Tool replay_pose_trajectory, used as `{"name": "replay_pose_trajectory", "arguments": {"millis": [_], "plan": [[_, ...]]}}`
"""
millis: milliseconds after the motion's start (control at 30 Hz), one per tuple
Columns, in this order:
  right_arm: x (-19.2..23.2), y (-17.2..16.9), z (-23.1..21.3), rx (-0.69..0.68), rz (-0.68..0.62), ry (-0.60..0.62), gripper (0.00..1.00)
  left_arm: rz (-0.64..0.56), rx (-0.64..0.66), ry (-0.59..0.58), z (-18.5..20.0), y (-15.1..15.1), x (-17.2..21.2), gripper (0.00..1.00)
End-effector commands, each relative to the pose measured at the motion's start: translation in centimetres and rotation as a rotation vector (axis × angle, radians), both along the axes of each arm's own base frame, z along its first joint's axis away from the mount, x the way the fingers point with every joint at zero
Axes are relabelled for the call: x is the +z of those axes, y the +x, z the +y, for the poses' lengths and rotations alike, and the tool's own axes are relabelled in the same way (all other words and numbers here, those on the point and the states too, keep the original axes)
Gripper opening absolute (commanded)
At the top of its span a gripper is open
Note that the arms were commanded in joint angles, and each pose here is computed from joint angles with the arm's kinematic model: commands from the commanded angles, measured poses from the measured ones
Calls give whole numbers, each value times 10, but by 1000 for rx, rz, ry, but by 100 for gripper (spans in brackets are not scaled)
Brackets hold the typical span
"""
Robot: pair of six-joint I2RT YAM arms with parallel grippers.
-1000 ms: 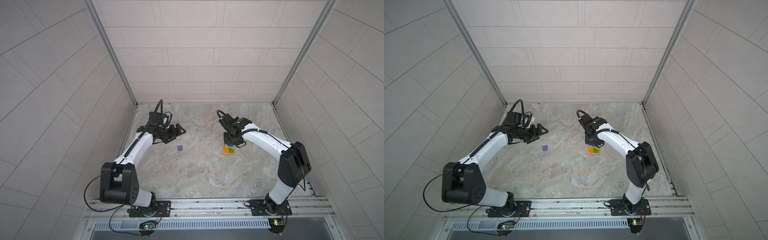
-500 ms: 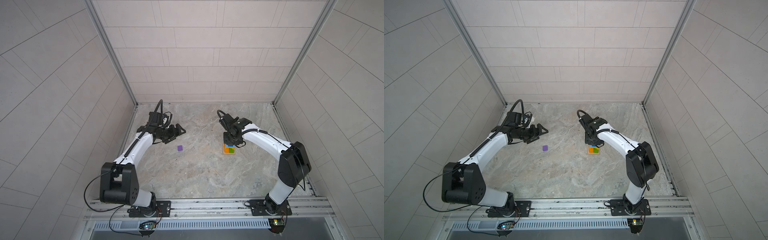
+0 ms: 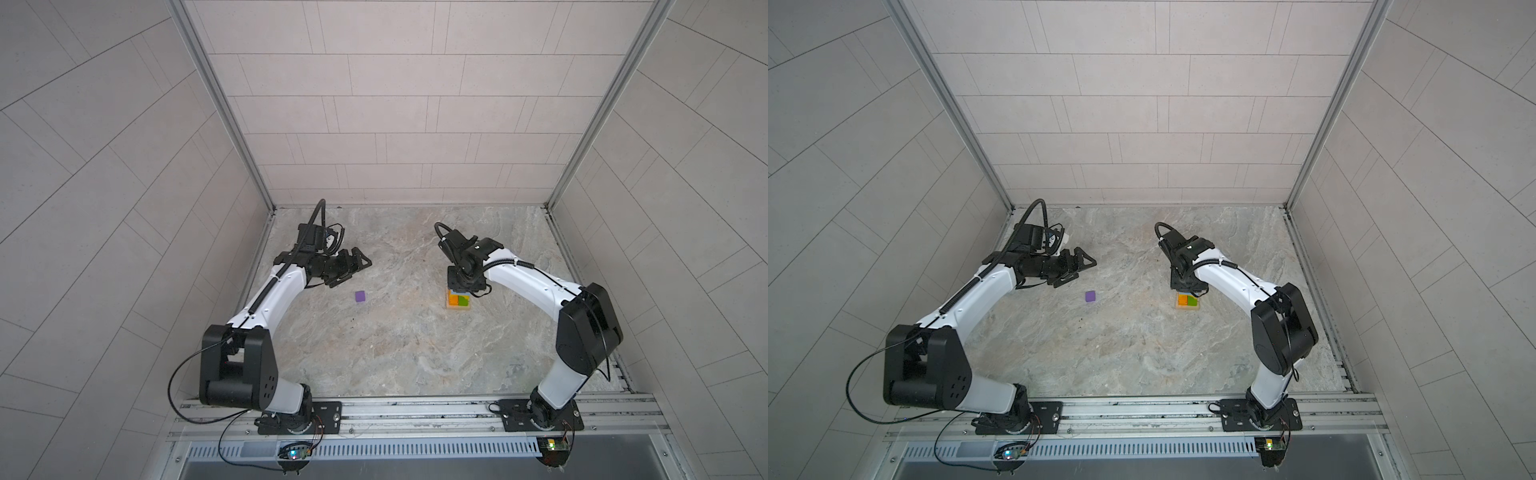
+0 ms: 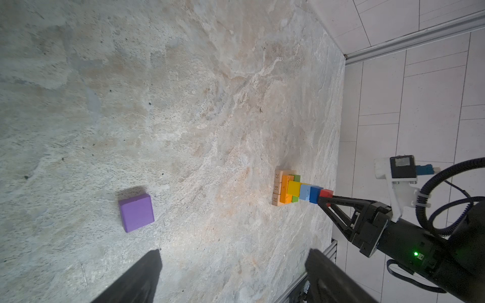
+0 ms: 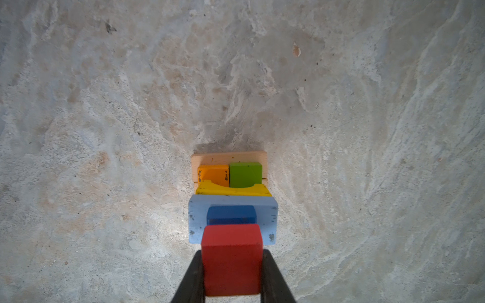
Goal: Build the wood block tower
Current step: 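Hold the red cube steady on the blue cube with the right gripper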
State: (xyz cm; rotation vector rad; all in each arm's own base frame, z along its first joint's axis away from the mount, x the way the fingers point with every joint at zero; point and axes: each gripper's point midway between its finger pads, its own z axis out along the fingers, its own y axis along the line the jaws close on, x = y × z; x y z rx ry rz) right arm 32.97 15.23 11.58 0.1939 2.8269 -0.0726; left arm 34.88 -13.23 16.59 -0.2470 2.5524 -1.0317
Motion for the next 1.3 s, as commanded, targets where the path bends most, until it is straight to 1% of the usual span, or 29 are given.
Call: {"name": "replay_pose_trajectory", "arguments": {"millis": [0, 400, 567, 1267], "plan": [[12, -1, -7, -31, -33, -3, 16, -18, 4, -7, 1, 0, 6, 93], [9, 0, -9, -31, -29, -21, 20, -15, 4, -8, 1, 0, 5, 93], [10, 0, -7, -29, -30, -15, 24, -18, 6, -7, 2, 0, 6, 93], [7, 1, -4, -19, -21, -5, 26, -15, 6, -4, 2, 0, 5, 93]]}}
